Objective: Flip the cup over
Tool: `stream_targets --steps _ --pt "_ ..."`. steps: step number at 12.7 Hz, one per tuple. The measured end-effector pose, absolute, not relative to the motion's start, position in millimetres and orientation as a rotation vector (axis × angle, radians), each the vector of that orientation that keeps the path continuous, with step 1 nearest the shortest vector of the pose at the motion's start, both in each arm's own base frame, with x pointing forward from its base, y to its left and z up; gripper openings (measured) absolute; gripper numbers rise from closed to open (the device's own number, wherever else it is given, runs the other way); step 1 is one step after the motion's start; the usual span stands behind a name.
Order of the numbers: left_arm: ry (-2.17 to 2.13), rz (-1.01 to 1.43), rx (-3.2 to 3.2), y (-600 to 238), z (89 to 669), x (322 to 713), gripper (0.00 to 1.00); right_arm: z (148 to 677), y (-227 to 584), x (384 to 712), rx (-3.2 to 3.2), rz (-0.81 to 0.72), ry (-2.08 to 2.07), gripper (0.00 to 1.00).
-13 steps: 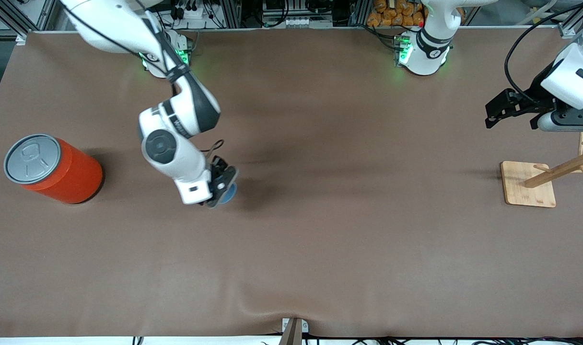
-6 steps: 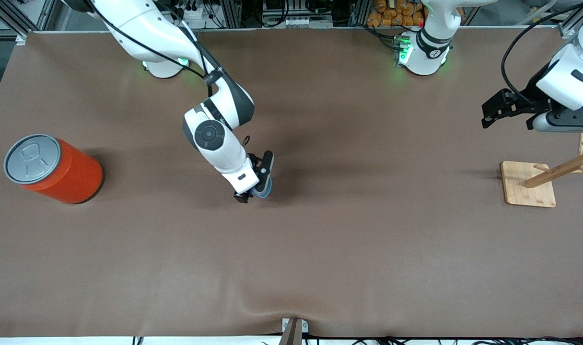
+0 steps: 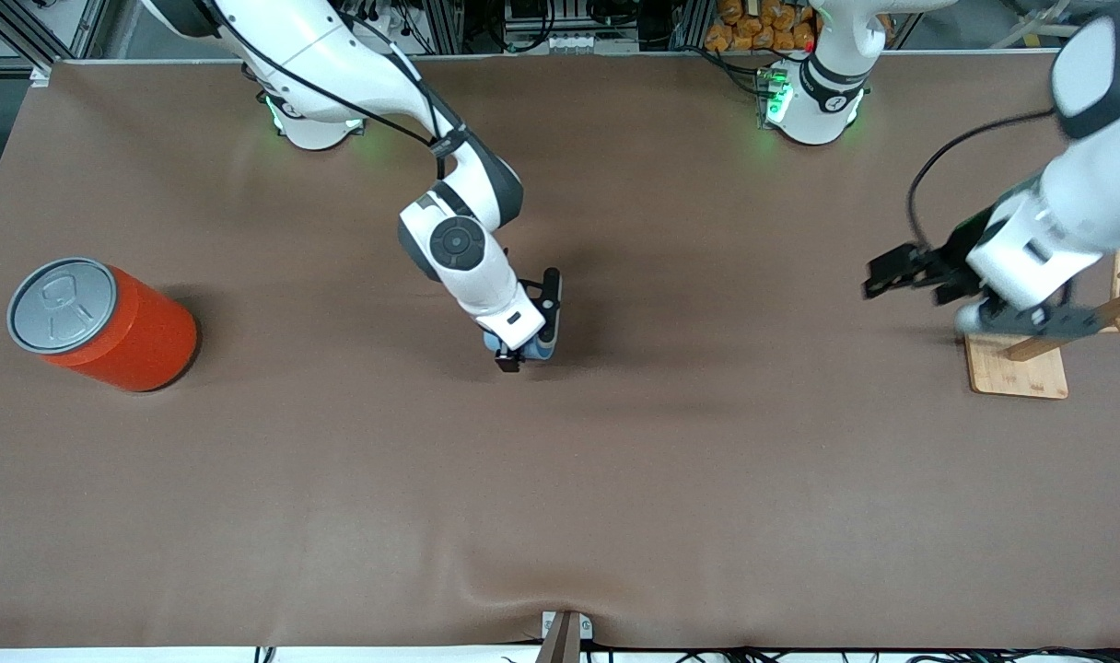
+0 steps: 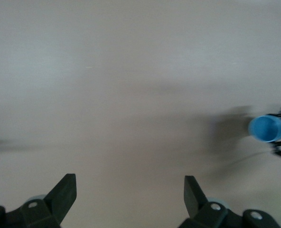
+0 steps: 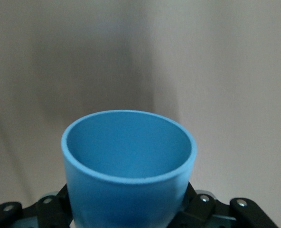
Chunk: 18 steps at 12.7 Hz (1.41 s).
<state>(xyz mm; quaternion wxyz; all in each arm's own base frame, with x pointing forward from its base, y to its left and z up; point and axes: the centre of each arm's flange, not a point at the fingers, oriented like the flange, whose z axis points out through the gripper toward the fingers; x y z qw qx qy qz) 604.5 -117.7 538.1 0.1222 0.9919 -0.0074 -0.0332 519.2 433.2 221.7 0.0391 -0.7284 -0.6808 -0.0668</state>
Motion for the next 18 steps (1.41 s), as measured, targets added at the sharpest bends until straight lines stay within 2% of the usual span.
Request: stream_targets --steps 2,3,7,11,14,15,18 --pt "0.028 -0.172 2.769 -136.4 484.3 626.3 1.0 217.9 429.5 524.0 -2.24 -0.216 -2.09 0.98" --pt "0.047 -0.204 2.727 -145.4 458.2 634.3 1.0 221.0 425.7 529.5 -2.248 -0.224 -2.087 1.0" --pt "0.042 -0.186 2.682 -203.6 373.2 647.7 1.0 253.9 383.8 565.4 -2.291 -0.176 -2.061 1.0" --pt "0.159 -0.195 2.529 -266.7 291.4 645.0 1.0 303.4 354.4 582.1 -2.409 -0.183 -1.917 1.0" --pt "0.248 -0.261 2.367 -315.3 233.7 626.6 0.98 351.3 332.0 596.3 -2.578 -0.282 -1.674 1.0" --pt "0.252 -0.271 2.314 -332.1 218.8 617.8 0.95 369.2 320.9 600.4 -2.615 -0.305 -1.62 1.0" --pt "0.234 -0.269 2.17 -365.4 184.1 596.4 0.89 423.6 251.5 618.2 -2.724 -0.318 -1.468 1.0"
